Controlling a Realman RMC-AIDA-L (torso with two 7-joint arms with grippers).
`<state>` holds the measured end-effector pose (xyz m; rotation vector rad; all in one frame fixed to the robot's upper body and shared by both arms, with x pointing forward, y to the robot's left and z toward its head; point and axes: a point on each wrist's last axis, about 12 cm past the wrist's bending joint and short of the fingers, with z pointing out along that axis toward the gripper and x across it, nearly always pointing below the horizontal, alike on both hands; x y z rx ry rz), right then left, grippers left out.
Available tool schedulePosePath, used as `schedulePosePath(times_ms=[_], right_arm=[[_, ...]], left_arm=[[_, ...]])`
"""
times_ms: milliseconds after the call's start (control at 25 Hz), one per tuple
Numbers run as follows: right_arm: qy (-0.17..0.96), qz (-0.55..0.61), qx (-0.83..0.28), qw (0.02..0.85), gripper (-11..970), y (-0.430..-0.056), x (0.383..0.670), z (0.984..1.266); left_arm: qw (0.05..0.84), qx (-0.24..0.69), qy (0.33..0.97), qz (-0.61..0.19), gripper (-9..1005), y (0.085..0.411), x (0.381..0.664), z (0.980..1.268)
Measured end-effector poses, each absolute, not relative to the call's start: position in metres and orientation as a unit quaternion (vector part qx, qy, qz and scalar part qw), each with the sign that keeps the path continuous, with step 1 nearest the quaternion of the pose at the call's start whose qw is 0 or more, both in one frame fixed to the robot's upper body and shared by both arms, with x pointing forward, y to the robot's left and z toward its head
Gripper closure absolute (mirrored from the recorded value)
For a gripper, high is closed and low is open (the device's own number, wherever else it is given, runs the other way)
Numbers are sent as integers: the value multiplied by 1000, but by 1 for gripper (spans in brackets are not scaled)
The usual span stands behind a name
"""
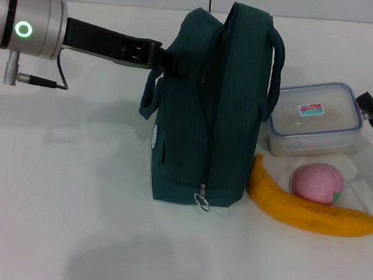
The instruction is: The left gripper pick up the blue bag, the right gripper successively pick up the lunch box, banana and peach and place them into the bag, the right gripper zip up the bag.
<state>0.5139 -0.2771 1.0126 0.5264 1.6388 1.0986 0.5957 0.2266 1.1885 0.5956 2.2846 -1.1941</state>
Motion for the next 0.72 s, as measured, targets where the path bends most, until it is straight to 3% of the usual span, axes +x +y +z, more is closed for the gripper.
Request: schedulePosePath(times_ms=[320, 720], right_arm=[[692, 463, 204, 516, 862, -276, 515, 1013], [667, 511, 250, 481, 860, -272, 514, 1016]], left_arm=[[246, 220, 837, -437, 928, 226, 596, 1189], [246, 220, 837, -438, 928, 226, 596, 1189]])
